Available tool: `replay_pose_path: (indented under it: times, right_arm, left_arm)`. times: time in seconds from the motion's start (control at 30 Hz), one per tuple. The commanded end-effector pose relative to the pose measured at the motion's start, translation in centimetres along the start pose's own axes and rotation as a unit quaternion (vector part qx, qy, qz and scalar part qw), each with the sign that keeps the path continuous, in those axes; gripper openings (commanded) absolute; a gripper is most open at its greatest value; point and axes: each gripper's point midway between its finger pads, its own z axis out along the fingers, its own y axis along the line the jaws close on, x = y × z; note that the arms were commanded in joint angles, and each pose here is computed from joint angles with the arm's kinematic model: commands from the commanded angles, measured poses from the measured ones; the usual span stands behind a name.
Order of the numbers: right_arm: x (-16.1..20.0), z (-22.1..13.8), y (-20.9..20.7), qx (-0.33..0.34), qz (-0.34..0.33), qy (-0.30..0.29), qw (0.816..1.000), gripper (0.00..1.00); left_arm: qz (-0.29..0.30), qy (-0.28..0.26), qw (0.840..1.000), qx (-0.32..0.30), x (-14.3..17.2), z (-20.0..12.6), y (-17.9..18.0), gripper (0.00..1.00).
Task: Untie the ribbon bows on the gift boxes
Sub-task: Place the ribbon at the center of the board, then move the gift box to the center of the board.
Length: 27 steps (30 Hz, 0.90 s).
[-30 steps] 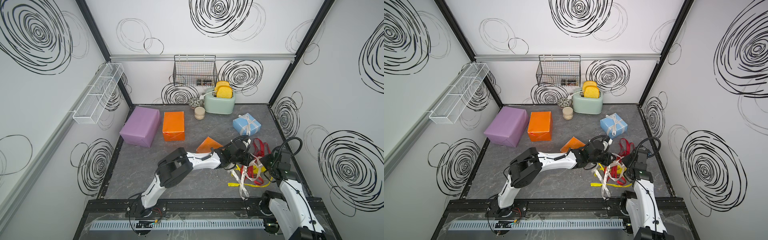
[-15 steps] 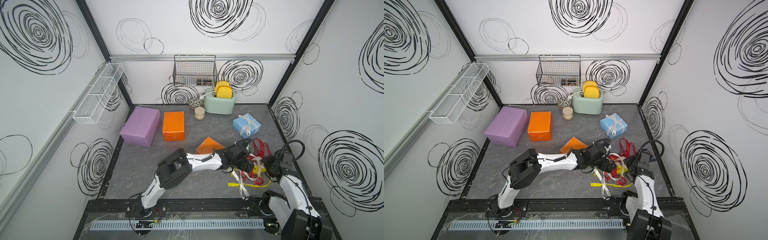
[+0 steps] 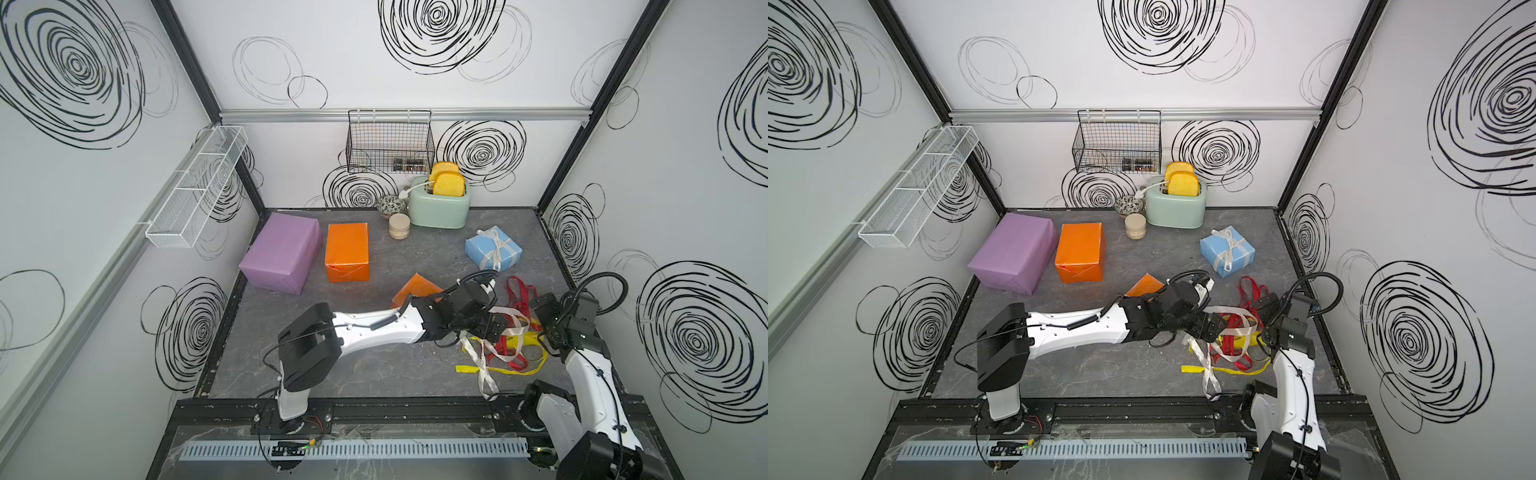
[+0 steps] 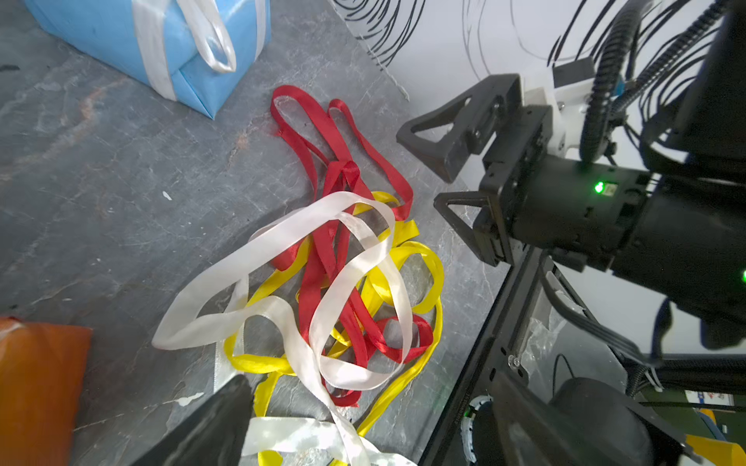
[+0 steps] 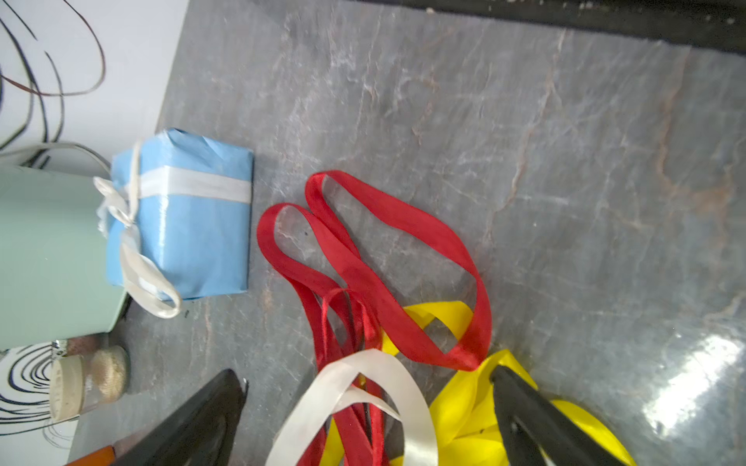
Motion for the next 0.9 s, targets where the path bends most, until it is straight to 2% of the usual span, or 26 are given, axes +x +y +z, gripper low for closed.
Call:
replay_pose_path:
  times: [0.0, 0.1, 0.17, 0.23, 0.37, 0.47, 0.53, 0.7, 0.8, 0.87]
  right_arm:
    - [-2.0, -1.9, 2.1, -0.022, -0.001, -0.030, 0.999, 0.98]
    - [-1.6, -3.4, 6.9, -0.122, -0.047, -0.022, 0.991, 0.99]
    - [0.2, -4.5, 10.6, -0.195, -0.099, -0.002, 0.976, 0.95]
    - [2.5, -5.4, 13.5, -0.233, -0.154, 0.014, 0.960, 0.94]
    - [8.9, -6.2, 17.5, -0.247, -0.291, 0.054, 0.923, 0.95]
    - [14.1, -5.9, 18.3, -0.231, -0.383, 0.103, 0.889, 0.96]
    - [16.5, -5.8, 18.3, -0.213, -0.425, 0.116, 0.872, 0.98]
    - [22.6, -6.2, 17.5, -0.224, -0.505, 0.172, 0.816, 1.00]
    - [24.8, -5.8, 16.2, -0.214, -0.529, 0.197, 0.797, 1.00]
    - [26.0, -5.5, 15.6, -0.212, -0.531, 0.219, 0.790, 1.00]
  left_arm:
    - [0.010, -0.043, 0.999, -0.017, -2.3, -2.5, 0.3, 0.96]
    - [0.003, -0.078, 0.997, -0.027, -4.5, -5.0, 1.0, 0.96]
    - [0.000, -0.109, 0.993, -0.032, -6.2, -7.4, 1.5, 0.96]
    - [-0.003, -0.137, 0.990, -0.038, -8.0, -9.9, 2.0, 0.96]
    - [-0.007, -0.193, 0.979, -0.062, -11.1, -15.6, 3.9, 0.96]
    - [-0.005, -0.237, 0.968, -0.089, -13.0, -20.5, 6.0, 0.96]
    - [-0.005, -0.263, 0.958, -0.111, -13.8, -23.7, 7.7, 0.96]
    - [-0.031, -0.310, 0.935, -0.170, -12.6, -29.8, 13.8, 0.96]
    - [-0.048, -0.322, 0.921, -0.214, -10.1, -31.8, 17.9, 0.96]
    - [-0.059, -0.327, 0.912, -0.241, -8.3, -32.5, 20.3, 0.96]
